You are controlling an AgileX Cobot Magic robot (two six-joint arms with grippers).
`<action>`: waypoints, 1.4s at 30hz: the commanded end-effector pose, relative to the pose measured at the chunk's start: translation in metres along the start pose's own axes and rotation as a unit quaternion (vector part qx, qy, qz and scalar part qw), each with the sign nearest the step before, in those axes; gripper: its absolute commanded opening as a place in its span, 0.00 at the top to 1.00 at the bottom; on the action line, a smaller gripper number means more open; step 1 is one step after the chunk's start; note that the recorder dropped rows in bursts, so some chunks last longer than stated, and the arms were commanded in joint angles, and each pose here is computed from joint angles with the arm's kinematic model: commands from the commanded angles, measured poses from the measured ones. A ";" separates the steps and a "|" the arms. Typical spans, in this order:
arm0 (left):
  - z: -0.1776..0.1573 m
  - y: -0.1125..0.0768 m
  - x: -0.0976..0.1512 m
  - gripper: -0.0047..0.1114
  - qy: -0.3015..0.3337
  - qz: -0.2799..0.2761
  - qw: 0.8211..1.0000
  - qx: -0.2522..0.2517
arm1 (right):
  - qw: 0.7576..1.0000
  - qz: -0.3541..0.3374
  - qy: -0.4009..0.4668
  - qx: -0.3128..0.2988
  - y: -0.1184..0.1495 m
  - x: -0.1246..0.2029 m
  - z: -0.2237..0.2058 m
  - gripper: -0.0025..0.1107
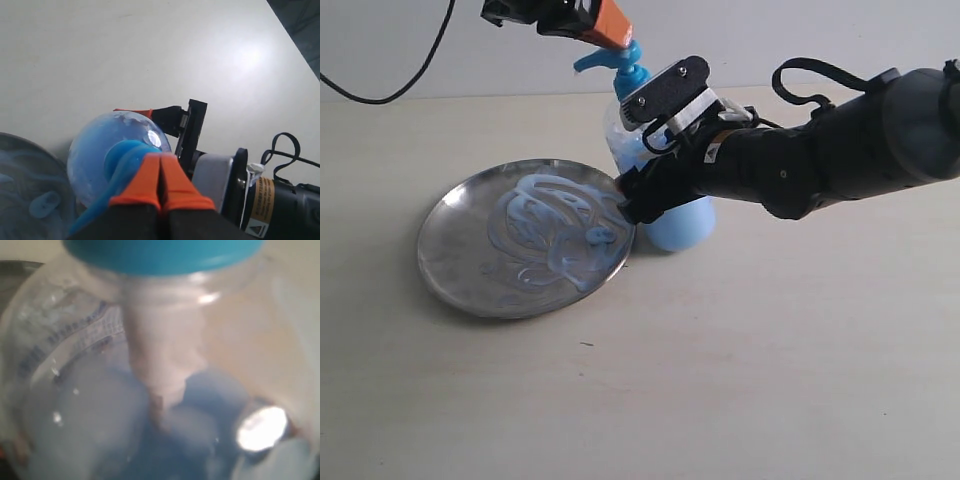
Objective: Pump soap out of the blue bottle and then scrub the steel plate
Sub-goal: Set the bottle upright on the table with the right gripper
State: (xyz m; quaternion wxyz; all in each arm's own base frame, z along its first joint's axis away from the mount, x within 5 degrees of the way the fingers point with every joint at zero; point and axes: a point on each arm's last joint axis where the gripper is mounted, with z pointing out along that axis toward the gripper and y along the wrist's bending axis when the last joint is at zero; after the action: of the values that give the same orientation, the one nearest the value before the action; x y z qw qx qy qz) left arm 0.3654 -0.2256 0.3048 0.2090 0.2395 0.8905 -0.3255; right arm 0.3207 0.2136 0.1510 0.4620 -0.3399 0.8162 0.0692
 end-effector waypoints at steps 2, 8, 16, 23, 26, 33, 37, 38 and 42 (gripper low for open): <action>-0.015 -0.011 0.000 0.96 0.047 0.068 0.996 -0.036 | 0.999 -0.019 -0.037 0.007 0.000 -0.011 -0.002 0.98; -0.043 -0.018 -0.021 0.96 -0.020 0.113 0.989 -0.088 | 0.999 -0.015 -0.041 0.008 -0.001 -0.016 -0.006 0.98; -0.087 -0.025 -0.035 0.96 -0.130 0.120 0.976 -0.124 | 0.999 0.028 -0.043 0.018 -0.004 -0.019 -0.011 0.98; -0.136 -0.017 -0.038 0.96 -0.192 0.094 0.965 -0.151 | 0.997 0.056 -0.044 0.027 -0.006 -0.019 -0.011 0.98; -0.151 -0.014 -0.037 0.96 -0.208 0.079 0.962 -0.157 | 0.996 0.070 -0.043 0.031 -0.007 -0.019 -0.011 0.98; -0.170 -0.015 -0.035 0.96 -0.228 0.071 0.957 -0.164 | 0.990 0.119 -0.049 0.051 -0.012 -0.019 -0.011 0.98; -0.170 -0.015 -0.034 0.96 -0.227 0.069 0.958 -0.162 | 0.988 0.137 -0.048 0.058 -0.014 -0.019 -0.012 0.98; -0.170 -0.015 -0.034 0.96 -0.224 0.068 0.959 -0.162 | 0.987 0.140 -0.048 0.060 -0.016 -0.018 -0.011 0.98; -0.170 -0.015 -0.033 0.96 -0.216 0.070 0.960 -0.166 | 0.984 0.155 -0.044 0.076 -0.023 -0.010 -0.012 0.98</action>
State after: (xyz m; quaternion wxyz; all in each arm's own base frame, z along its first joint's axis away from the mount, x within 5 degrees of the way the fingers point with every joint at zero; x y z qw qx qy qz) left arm 0.3488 -0.1323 0.4431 0.4490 0.1921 0.8487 -0.2029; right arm 0.3227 0.2016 0.1521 0.4493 -0.1906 0.8671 0.0998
